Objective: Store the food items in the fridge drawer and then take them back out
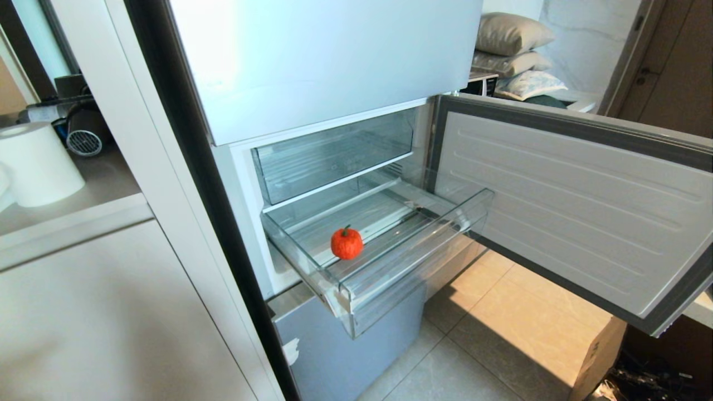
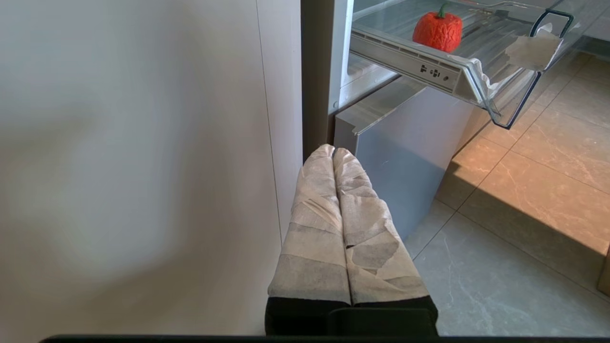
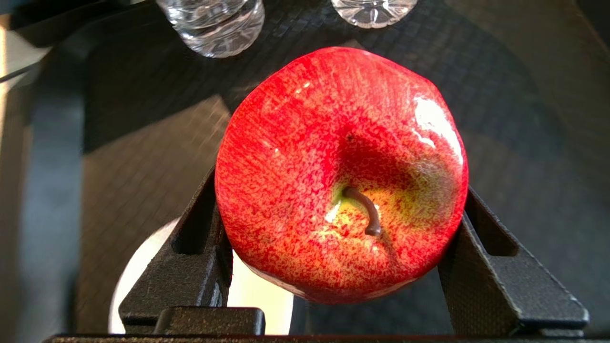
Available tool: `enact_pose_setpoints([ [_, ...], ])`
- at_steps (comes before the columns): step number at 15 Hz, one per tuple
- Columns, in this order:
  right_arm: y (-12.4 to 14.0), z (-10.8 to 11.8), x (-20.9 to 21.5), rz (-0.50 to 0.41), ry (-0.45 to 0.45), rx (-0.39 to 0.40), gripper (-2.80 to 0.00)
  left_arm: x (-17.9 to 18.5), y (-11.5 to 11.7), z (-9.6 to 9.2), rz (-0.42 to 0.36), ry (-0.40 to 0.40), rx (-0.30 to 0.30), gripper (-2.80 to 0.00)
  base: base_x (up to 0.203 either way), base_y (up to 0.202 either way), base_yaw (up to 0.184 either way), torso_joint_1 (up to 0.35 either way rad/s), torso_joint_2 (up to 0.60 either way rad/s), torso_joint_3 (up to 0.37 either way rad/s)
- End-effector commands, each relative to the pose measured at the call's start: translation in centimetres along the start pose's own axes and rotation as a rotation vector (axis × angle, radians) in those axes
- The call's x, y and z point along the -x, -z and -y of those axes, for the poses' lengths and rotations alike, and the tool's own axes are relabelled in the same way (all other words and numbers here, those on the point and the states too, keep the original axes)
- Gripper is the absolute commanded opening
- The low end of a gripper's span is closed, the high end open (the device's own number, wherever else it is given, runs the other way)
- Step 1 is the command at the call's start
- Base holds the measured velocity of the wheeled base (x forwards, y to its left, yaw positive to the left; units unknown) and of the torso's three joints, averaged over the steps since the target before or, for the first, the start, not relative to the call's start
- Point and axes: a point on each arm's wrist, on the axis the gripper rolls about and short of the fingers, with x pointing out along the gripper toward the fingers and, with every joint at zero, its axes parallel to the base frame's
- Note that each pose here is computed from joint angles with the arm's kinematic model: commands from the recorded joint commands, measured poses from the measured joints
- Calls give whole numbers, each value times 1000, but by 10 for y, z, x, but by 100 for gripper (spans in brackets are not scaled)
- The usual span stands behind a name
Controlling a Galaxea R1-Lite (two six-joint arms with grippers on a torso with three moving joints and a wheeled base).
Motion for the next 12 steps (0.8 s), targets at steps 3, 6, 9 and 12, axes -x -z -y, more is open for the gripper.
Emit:
enact_pose_setpoints([
  [3, 14, 4, -25, -18, 4, 3, -280, 0, 0, 0, -1, 0, 0, -280, 0, 0, 0, 0, 0, 0],
  [6, 15, 4, -30, -13, 4, -4, -280, 0, 0, 0, -1, 0, 0, -280, 0, 0, 0, 0, 0, 0],
  [9, 16, -3, -32, -12, -6, 0, -280, 0, 0, 0, -1, 0, 0, -280, 0, 0, 0, 0, 0, 0],
  [12, 18, -3, -33, -15, -7, 1, 0, 0, 0, 0, -1, 0, 0, -280, 0, 0, 0, 0, 0, 0],
])
